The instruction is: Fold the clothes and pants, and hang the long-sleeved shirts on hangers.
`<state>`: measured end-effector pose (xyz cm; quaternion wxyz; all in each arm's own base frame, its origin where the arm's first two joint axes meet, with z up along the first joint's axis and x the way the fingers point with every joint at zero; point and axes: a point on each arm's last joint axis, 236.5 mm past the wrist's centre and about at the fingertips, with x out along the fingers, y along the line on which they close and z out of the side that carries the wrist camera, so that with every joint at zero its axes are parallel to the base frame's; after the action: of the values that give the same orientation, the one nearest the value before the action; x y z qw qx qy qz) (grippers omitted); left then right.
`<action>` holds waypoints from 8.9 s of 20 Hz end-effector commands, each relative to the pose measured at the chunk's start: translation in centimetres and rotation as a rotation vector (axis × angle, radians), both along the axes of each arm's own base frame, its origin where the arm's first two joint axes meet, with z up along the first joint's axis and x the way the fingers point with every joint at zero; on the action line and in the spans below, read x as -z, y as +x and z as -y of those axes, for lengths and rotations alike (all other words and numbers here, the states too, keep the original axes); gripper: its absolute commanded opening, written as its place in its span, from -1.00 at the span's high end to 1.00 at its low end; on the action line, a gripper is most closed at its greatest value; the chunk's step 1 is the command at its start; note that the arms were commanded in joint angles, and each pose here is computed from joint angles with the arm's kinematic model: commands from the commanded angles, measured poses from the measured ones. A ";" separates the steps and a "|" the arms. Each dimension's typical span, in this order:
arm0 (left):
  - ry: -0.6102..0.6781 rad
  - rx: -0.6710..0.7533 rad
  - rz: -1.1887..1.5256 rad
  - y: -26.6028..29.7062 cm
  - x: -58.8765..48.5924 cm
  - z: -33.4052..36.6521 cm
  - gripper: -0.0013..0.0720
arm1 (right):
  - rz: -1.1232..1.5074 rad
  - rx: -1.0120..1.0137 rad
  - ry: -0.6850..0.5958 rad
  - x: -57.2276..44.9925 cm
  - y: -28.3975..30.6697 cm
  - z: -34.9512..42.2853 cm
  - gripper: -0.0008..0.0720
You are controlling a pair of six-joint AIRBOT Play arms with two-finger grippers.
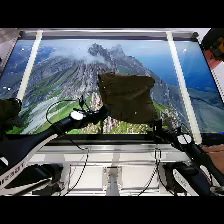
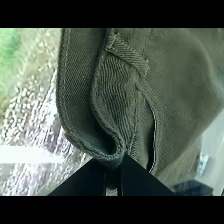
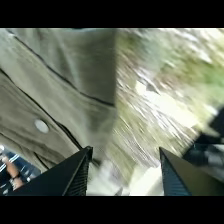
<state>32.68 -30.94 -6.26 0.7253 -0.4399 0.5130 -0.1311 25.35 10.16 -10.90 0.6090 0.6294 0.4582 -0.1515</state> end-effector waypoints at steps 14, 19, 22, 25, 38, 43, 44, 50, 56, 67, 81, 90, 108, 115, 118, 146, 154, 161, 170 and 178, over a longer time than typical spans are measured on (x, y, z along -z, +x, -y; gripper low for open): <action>-0.004 0.043 0.013 -0.7 -0.4 0.7 0.87 | 0.024 0.050 -0.127 1.4 3.0 2.6 0.52; 0.029 0.101 0.115 -0.3 -1.9 0.7 0.88 | 0.160 -0.044 -0.172 -2.6 5.0 2.1 0.93; 0.039 0.137 0.355 2.3 -8.6 0.3 0.88 | 0.364 -0.203 -0.241 -9.9 7.6 0.5 0.94; 0.037 0.161 0.631 5.6 -19.2 0.0 0.89 | 0.590 -0.330 -0.342 -20.3 10.7 -0.7 0.94; 0.012 0.043 1.083 10.0 -40.3 -1.8 0.88 | 1.018 -0.430 -0.663 -48.6 20.7 0.6 0.94; 0.055 0.008 1.028 13.1 -36.7 -1.6 0.88 | 1.029 -0.449 -0.665 -49.6 21.7 0.2 0.94; 0.073 -0.033 1.025 14.1 -36.2 -2.1 0.88 | 1.019 -0.447 -0.665 -48.9 22.6 0.3 0.94; 0.145 -0.233 0.998 19.4 -33.5 -5.0 0.88 | 1.141 -0.257 -0.751 -48.9 30.0 3.0 0.94; 0.141 -0.228 1.023 24.5 -33.5 -3.7 0.88 | 1.119 -0.206 -0.743 -45.1 35.1 3.8 0.94; 0.175 0.161 0.827 24.4 -24.1 -2.3 0.89 | 0.750 -0.563 -0.726 -31.7 33.9 1.7 0.95; 0.438 0.416 0.476 8.3 -13.4 -5.7 0.89 | 0.445 -0.756 -0.616 -23.5 14.5 -0.6 0.94; 0.347 0.457 0.315 -4.2 -12.0 -6.5 0.89 | 0.142 -0.874 -0.495 -17.3 1.2 -0.4 0.94; 0.495 0.393 0.243 -6.6 -11.1 -7.5 0.88 | 0.247 -0.914 -0.559 -18.6 3.2 -0.5 0.94; 0.379 0.211 0.398 -1.0 -13.9 -6.2 0.88 | 0.400 -0.954 -0.678 -23.2 13.5 -1.2 0.94; 0.347 0.133 0.470 1.6 -15.3 -6.7 0.88 | 0.450 -0.957 -0.707 -25.0 16.6 -1.5 0.94; 0.239 -0.315 0.928 14.5 -23.1 -14.5 0.75 | 0.432 -0.870 -0.798 -16.8 29.4 1.2 0.94; 0.536 -0.116 0.873 4.5 -27.7 -18.5 0.88 | 0.804 -1.039 0.020 -20.5 19.7 0.2 0.95; 0.491 -0.175 1.008 -0.5 -33.9 -20.3 0.88 | 0.380 -0.781 -0.076 -8.3 19.3 5.1 -0.92; 0.489 -0.176 1.013 -0.7 -34.1 -20.3 0.88 | 0.255 -0.825 -0.011 -6.0 19.1 0.9 -0.99; 0.525 -0.155 1.034 -0.7 -34.2 -20.3 0.88 | 0.158 -0.885 0.121 -4.2 18.1 0.0 -0.99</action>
<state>32.00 -10.58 27.83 0.9724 -0.1683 0.0759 -0.1427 43.99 9.83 -6.10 0.6337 0.4113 0.6250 0.1967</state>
